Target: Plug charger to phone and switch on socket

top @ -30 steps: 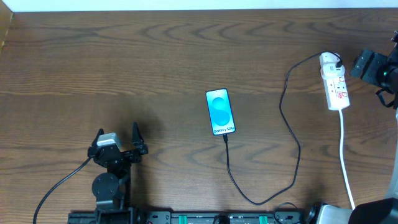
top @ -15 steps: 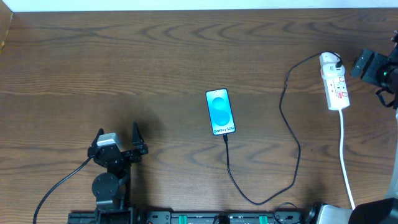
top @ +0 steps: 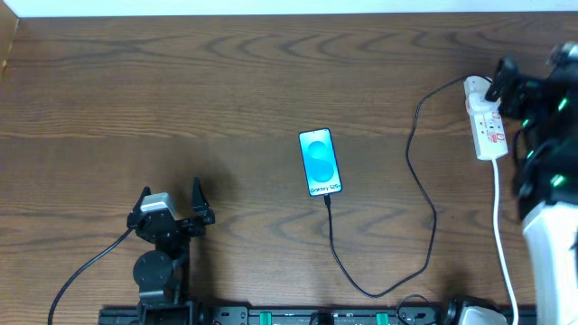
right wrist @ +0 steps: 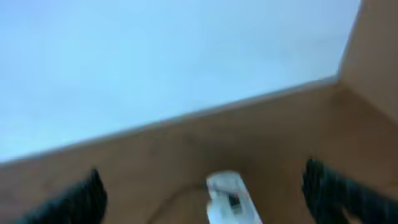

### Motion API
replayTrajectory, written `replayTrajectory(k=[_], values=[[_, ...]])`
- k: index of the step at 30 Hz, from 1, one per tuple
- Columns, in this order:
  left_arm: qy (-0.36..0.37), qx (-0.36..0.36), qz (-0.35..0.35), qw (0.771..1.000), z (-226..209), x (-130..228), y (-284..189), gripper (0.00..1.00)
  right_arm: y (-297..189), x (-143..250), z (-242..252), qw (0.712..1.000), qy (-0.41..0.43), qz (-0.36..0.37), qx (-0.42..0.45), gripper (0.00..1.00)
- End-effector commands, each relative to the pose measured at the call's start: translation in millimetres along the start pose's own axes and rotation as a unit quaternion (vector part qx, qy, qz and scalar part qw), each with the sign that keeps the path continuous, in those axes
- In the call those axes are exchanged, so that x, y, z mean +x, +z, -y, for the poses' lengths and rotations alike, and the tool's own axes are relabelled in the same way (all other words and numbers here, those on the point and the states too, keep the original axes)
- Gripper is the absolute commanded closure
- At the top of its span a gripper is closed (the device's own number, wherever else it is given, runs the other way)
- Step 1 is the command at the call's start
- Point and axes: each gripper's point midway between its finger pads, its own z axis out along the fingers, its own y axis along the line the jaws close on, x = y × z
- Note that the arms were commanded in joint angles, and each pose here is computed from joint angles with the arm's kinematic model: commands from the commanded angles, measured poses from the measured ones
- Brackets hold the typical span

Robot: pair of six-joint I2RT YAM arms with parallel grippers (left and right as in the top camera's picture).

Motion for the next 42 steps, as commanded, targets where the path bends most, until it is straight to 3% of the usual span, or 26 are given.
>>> replayTrajectory(k=[1,6,10,18,26,34,42], values=[[0.008,-0.01,-0.026,1.0,-5,17,1,0.05,-15,35,-8,0.999,-0.001,0.031,-0.016,0.01],[0.008,-0.01,-0.026,1.0,-5,17,1,0.05,-44,61,-7,0.993,-0.005,0.112,-0.026,0.01],[0.008,-0.01,-0.026,1.0,-5,17,1,0.05,-64,89,2,0.991,-0.003,0.137,-0.011,0.01],[0.008,-0.01,-0.026,1.0,-5,17,1,0.05,-86,144,15,0.994,-0.001,0.111,0.013,0.01],[0.008,-0.01,-0.026,1.0,-5,17,1,0.05,-95,183,21,0.999,-0.001,0.029,0.027,0.01],[0.008,-0.01,-0.026,1.0,-5,17,1,0.05,-112,189,29,0.998,-0.002,0.023,0.05,0.01],[0.008,-0.01,-0.026,1.0,-5,17,1,0.05,-132,161,24,0.994,-0.027,0.095,0.04,0.01]])
